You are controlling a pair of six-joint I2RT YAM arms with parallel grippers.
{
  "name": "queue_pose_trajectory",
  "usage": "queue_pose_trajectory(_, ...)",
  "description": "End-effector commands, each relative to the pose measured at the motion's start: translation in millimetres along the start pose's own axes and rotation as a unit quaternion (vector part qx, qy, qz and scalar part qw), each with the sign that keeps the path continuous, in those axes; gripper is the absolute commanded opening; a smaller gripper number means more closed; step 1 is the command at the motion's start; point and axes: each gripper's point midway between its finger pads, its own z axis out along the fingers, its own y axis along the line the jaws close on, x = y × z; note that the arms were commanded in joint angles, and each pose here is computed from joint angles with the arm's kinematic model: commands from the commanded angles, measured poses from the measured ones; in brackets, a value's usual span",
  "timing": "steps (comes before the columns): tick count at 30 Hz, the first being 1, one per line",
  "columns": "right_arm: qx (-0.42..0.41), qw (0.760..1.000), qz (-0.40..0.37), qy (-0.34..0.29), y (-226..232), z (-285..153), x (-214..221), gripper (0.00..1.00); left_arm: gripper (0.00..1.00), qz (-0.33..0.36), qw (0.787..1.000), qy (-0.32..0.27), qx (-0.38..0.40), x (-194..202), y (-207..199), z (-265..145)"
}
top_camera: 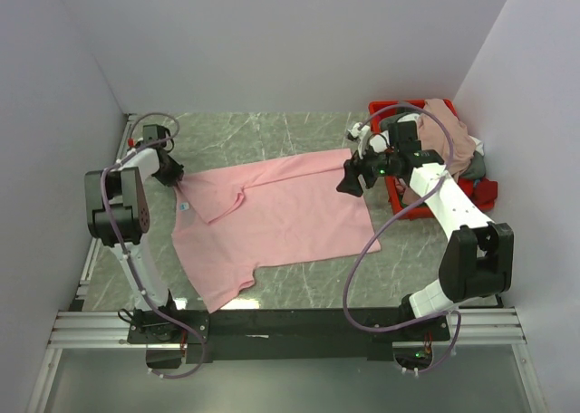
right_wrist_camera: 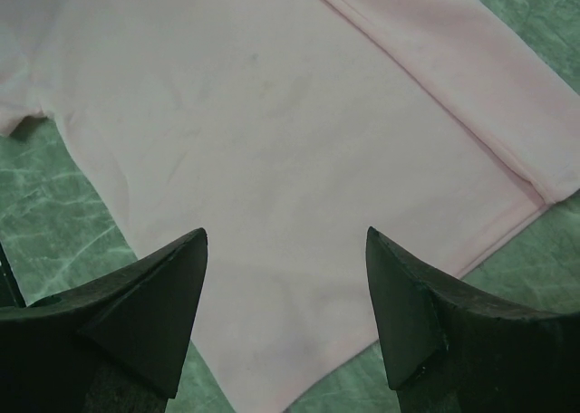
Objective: Fold and stack the t-shirts
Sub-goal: Fold the tshirt
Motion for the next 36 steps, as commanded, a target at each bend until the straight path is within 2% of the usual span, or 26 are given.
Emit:
queue_pose_trajectory(1, 0.022, 0.999, -0.018, -0.017, -2.6, -15.2, -15.4, 0.77, 0.26, -0.006, 0.999, -0.011, -0.041, -18.6, 13.0, 21.4)
queue_pose_trajectory(2, 0.028, 0.999, -0.019, -0.011, -6.1, -13.5, -13.6, 0.77, 0.24, -0.007, 0.999, -0.022, -0.033, -34.3, 2.4, 22.0)
queue_pose_trajectory(3, 0.033, 0.999, -0.019, -0.010, -9.3, -13.3, -14.4, 0.77, 0.22, -0.007, 0.999, -0.001, -0.054, -28.0, 11.9, 36.6)
queue_pose_trajectory(6, 0.054, 0.998, -0.006, 0.009, -26.8, -6.7, -9.5, 0.77, 0.22, -0.012, 0.999, -0.003, -0.052, -46.6, 3.4, 53.0)
queue_pose_trajectory(9, 0.087, 0.995, 0.033, 0.027, -57.1, 4.9, -10.2, 0.76, 0.22, -0.014, 0.999, -0.011, -0.034, -64.6, -9.5, 61.7)
queue_pose_trajectory(11, 0.105, 0.990, 0.090, 0.044, -78.5, 22.4, -1.0, 0.74, 0.23, -0.018, 0.999, -0.020, -0.017, -82.3, -19.4, 59.9)
queue_pose_trajectory(12, 0.121, 0.987, 0.097, 0.037, -92.8, 23.3, -15.3, 0.74, 0.24, -0.019, 1.000, -0.018, -0.015, -86.0, -17.4, 63.4)
queue_pose_trajectory(14, 0.124, 0.976, 0.166, 0.061, -111.3, 47.3, -1.3, 0.70, 0.28, -0.019, 1.000, -0.020, 0.006, -97.7, -24.3, 58.6)
queue_pose_trajectory(15, 0.140, 0.974, 0.175, 0.045, -127.3, 47.8, -22.0, 0.69, 0.34, -0.022, 0.999, -0.022, 0.017, -105.2, -24.8, 53.3)
queue_pose_trajectory(17, 0.145, 0.957, 0.241, 0.071, -143.3, 72.5, -4.2, 0.67, 0.45, -0.013, 0.998, -0.021, 0.052, -109.5, -31.8, 43.5)
queue_pose_trajectory(18, 0.159, 0.955, 0.246, 0.055, -156.1, 73.8, -19.5, 0.67, 0.56, -0.014, 0.997, -0.039, 0.073, -122.0, -36.1, 23.6)
queue_pose_trajectory(19, 0.172, 0.945, 0.271, 0.055, -162.6, 79.5, -18.2, 0.67, 0.61, -0.012, 0.996, -0.034, 0.077, -113.2, -30.4, 21.2)
queue_pose_trajectory(20, 0.178, 0.939, 0.286, 0.063, -170.9, 90.2, -6.3, 0.67, 0.65, -0.007, 0.993, -0.059, 0.102, -123.2, -37.7, 10.4)
queue_pose_trajectory(21, 0.189, 0.934, 0.298, 0.057, -177.2, 92.9, -8.8, 0.67, 0.69, -0.003, 0.988, -0.083, 0.134, -134.6, -48.5, -20.4)
queue_pose_trajectory(22, 0.199, 0.925, 0.318, 0.059, -182.3, 97.8, -1.4, 0.67, 0.75, -0.002, 0.987, -0.079, 0.136, -126.5, -42.1, -23.9)
queue_pose_trajectory(23, 0.211, 0.921, 0.321, 0.057, -187.2, 99.6, 1.0, 0.67, 0.75, -0.002, 0.985, -0.090, 0.149, -129.1, -44.3, -36.2)
queue_pose_trajectory(24, 0.214, 0.919, 0.327, 0.059, -188.5, 101.7, 4.7, 0.67, 0.76, 0.001, 0.976, -0.119, 0.183, -140.3, -56.0, -67.5)
queue_pose_trajectory(26, 0.204, 0.916, 0.340, 0.060, -187.6, 109.2, 9.6, 0.67, 0.77, -0.005, 0.971, -0.123, 0.206, -132.0, -55.8, -83.5)
queue_pose_trajectory(27, 0.198, 0.915, 0.345, 0.064, -185.8, 112.9, 12.3, 0.67, 0.78, -0.003, 0.961, -0.145, 0.237, -138.3, -64.7, -112.5)
queue_pose_trajectory(32, 0.168, 0.913, 0.360, 0.092, -174.3, 135.3, 25.7, 0.65, 0.80, 0.005, 0.949, -0.156, 0.275, -124.7, -63.9, -158.7)
queue_pose_trajectory(36, 0.158, 0.909, 0.372, 0.103, -168.8, 145.5, 32.0, 0.62, 0.80, 0.024, 0.937, -0.191, 0.291, -120.4, -56.2, -209.7)
